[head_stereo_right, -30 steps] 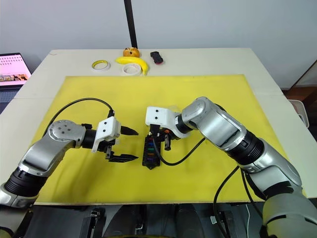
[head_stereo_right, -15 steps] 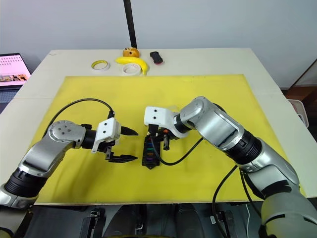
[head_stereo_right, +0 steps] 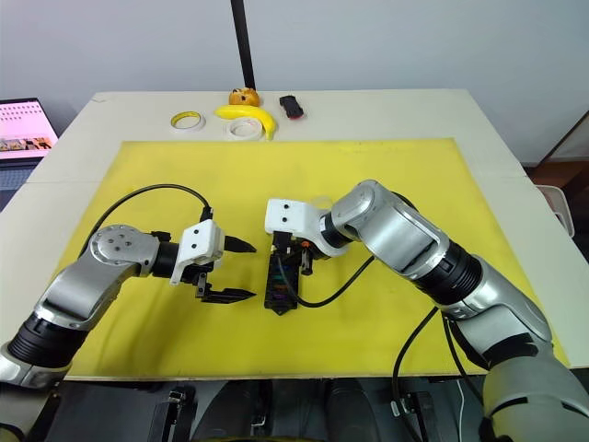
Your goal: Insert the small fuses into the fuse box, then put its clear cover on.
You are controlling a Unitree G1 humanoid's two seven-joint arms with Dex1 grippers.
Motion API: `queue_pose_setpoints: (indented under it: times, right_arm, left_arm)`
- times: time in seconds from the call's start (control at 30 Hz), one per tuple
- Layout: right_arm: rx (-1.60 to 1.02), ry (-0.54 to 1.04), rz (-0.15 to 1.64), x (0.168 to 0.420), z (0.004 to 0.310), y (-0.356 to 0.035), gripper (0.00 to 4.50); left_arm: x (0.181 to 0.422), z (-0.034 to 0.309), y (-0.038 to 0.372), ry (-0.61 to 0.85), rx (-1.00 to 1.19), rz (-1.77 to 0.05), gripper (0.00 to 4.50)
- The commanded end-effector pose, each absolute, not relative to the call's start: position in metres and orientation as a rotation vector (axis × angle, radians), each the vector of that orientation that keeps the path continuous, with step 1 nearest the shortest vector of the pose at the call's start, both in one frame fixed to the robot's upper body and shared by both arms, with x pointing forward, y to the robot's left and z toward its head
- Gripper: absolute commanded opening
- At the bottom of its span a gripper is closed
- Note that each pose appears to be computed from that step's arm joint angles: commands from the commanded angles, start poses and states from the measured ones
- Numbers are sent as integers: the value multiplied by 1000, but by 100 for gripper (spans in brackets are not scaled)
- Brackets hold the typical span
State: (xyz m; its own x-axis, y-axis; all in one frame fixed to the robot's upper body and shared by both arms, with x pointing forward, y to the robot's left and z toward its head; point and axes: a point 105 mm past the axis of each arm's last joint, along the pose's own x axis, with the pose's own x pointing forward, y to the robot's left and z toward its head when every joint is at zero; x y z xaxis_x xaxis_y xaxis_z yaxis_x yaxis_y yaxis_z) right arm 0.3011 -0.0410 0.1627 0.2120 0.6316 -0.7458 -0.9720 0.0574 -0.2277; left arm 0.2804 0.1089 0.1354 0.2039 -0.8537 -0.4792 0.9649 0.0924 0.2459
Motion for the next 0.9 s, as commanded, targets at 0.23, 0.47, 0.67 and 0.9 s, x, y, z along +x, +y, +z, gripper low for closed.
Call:
queue_pose_setpoints:
  times: [0.23,0.47,0.67,0.9]
  right_arm:
    - [-818,445,1290,304,189,-38,93]
    - [-765,390,1353,292,212,-36,93]
    - [-736,272,1409,285,213,-39,93]
    - [-631,106,1456,287,208,-36,2]
  left_arm:
    - [281,141,106,202,598,-1379,450]
    - [284,143,108,202,597,-1374,450]
    - [286,146,109,197,585,-1370,450]
    - [286,149,107,195,579,-1382,450]
